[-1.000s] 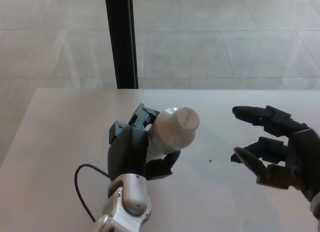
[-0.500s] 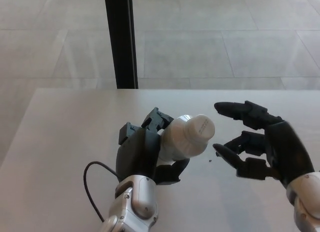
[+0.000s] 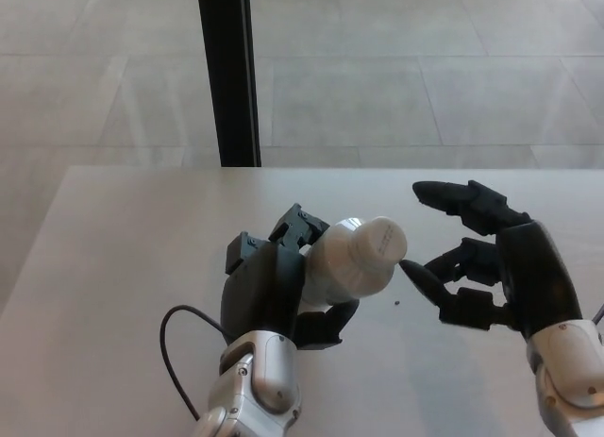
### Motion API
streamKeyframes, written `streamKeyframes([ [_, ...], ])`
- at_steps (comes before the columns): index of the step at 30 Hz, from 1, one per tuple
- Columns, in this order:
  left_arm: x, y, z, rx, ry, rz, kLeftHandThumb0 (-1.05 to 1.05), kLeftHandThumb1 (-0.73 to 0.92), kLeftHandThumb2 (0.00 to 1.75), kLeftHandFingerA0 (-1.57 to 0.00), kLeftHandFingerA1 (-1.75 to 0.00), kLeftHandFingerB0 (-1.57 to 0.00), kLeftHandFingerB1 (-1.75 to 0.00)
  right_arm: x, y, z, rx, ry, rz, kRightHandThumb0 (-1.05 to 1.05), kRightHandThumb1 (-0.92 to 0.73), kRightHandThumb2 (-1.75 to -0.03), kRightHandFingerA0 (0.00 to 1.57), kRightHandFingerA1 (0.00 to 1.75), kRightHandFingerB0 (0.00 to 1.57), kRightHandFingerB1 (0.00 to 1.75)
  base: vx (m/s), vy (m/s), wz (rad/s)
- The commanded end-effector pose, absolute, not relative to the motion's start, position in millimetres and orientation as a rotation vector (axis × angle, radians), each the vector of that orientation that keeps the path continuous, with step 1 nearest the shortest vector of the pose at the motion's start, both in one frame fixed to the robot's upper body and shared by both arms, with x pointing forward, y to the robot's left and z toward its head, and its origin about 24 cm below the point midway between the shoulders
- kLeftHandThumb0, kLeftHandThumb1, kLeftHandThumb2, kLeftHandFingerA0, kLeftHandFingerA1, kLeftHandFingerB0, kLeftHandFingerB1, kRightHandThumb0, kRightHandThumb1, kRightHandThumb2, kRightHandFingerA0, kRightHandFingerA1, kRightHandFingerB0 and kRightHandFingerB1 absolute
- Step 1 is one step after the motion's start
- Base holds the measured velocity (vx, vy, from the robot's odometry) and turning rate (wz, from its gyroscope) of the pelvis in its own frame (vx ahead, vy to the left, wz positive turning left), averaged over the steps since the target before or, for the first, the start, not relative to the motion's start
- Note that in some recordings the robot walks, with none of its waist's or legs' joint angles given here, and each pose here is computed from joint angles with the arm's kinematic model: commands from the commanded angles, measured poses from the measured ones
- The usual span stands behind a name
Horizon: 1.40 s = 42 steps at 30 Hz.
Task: The robot uses its left hand to to lift the bottle kept on the middle of the desk and tilts it towards its right hand. It then uses its right hand to rotate its cap to open it and places the bottle and cap back on the desk
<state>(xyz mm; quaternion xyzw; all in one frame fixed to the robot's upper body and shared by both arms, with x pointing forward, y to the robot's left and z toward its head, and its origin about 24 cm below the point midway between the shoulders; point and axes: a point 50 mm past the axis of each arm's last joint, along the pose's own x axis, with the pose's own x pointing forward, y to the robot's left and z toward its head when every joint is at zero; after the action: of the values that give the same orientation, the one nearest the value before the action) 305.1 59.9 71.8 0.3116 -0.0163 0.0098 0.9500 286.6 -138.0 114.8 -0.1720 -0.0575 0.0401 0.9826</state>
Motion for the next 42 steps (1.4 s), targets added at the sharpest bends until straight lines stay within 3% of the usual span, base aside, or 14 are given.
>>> streamKeyframes([
  [1,307,61,72,0.659,-0.031,0.025,0.13,0.63,1.12,-0.87,-1.75,-0.74,-1.5,280,-136,111,-0.38,-0.126,0.096,-0.48,-0.55,-0.58,0.81,0.98,0.45,0.36,0.0,0.0,0.0],
  [3,307,61,72,0.673,-0.02,0.022,0.11,0.64,1.1,-0.84,-1.75,-0.73,-1.46,278,-133,110,-0.381,-0.133,0.122,-0.53,-0.44,-0.8,0.84,0.96,0.38,0.49,0.0,0.0,0.0],
  [6,306,61,73,0.665,-0.019,0.023,0.09,0.67,1.05,-0.82,-1.75,-0.75,-1.29,276,-130,111,-0.395,-0.146,0.14,-0.52,-0.42,-0.8,0.85,0.95,0.37,0.49,0.0,0.0,0.0],
  [11,304,63,67,0.638,-0.004,0.026,0.05,0.71,0.92,-0.78,-1.75,-0.71,-1.39,275,-125,118,-0.431,-0.185,0.172,-0.48,-0.53,-0.57,0.85,0.98,0.43,0.36,0.0,0.0,0.0],
  [12,304,64,66,0.646,0.0,0.03,0.05,0.77,0.83,-0.77,-1.75,-0.69,-1.33,274,-124,121,-0.426,-0.2,0.184,-0.5,-0.41,-0.77,0.85,0.95,0.37,0.48,0.0,0.0,0.0],
  [19,305,65,66,0.636,0.015,0.024,0.03,0.7,0.9,-0.81,-1.75,-0.68,-1.5,276,-122,131,-0.428,-0.237,0.179,-0.48,-0.54,-0.57,0.83,0.96,0.43,0.35,0.0,0.0,0.0],
  [20,305,65,65,0.628,0.014,0.024,0.11,0.65,1.06,-1.14,-1.47,-0.92,-1.27,276,-122,133,-0.425,-0.237,0.173,-0.53,-0.45,-0.8,0.85,0.96,0.36,0.49,0.0,0.0,0.0],
  [22,304,64,65,0.622,0.018,0.025,0.11,0.65,1.06,-1.14,-1.47,-0.92,-1.27,276,-122,133,-0.422,-0.235,0.17,-0.53,-0.45,-0.8,0.85,0.96,0.36,0.49,0.0,0.0,0.0],
  [23,304,64,65,0.633,0.022,0.023,0.07,0.69,1.04,-0.85,-1.75,-0.73,-1.48,276,-122,133,-0.415,-0.236,0.166,-0.46,-0.57,-0.57,0.84,0.97,0.43,0.36,0.0,0.0,0.0],
  [24,304,64,64,0.645,0.022,0.025,0.07,0.67,1.06,-0.82,-1.75,-0.69,-1.56,278,-122,132,-0.414,-0.237,0.159,-0.52,-0.46,-0.81,0.88,0.96,0.37,0.49,0.0,0.0,0.0],
  [25,304,64,64,0.656,0.021,0.024,0.07,0.68,1.05,-0.82,-1.75,-0.72,-1.48,278,-123,132,-0.409,-0.238,0.156,-0.44,-0.58,-0.58,0.88,0.98,0.44,0.36,0.0,0.0,0.0],
  [38,305,66,62,0.687,-0.001,0.049,0.08,0.65,1.1,-0.84,-1.75,-0.71,-1.4,277,-124,123,-0.423,-0.167,0.167,-0.4,-0.62,-0.58,0.98,1.06,0.47,0.38,0.0,0.0,0.0],
  [40,305,66,61,0.68,0.0,0.048,0.04,0.61,1.11,-1.04,-1.69,-0.79,-1.36,277,-124,122,-0.431,-0.163,0.172,-0.4,-0.62,-0.59,0.98,1.07,0.46,0.38,0.0,0.0,0.0],
  [42,306,66,62,0.676,0.008,0.049,0.08,0.65,1.09,-0.81,-1.75,-0.69,-1.4,277,-123,121,-0.429,-0.166,0.183,-0.39,-0.61,-0.59,0.99,1.11,0.46,0.37,0.0,0.0,0.0],
])
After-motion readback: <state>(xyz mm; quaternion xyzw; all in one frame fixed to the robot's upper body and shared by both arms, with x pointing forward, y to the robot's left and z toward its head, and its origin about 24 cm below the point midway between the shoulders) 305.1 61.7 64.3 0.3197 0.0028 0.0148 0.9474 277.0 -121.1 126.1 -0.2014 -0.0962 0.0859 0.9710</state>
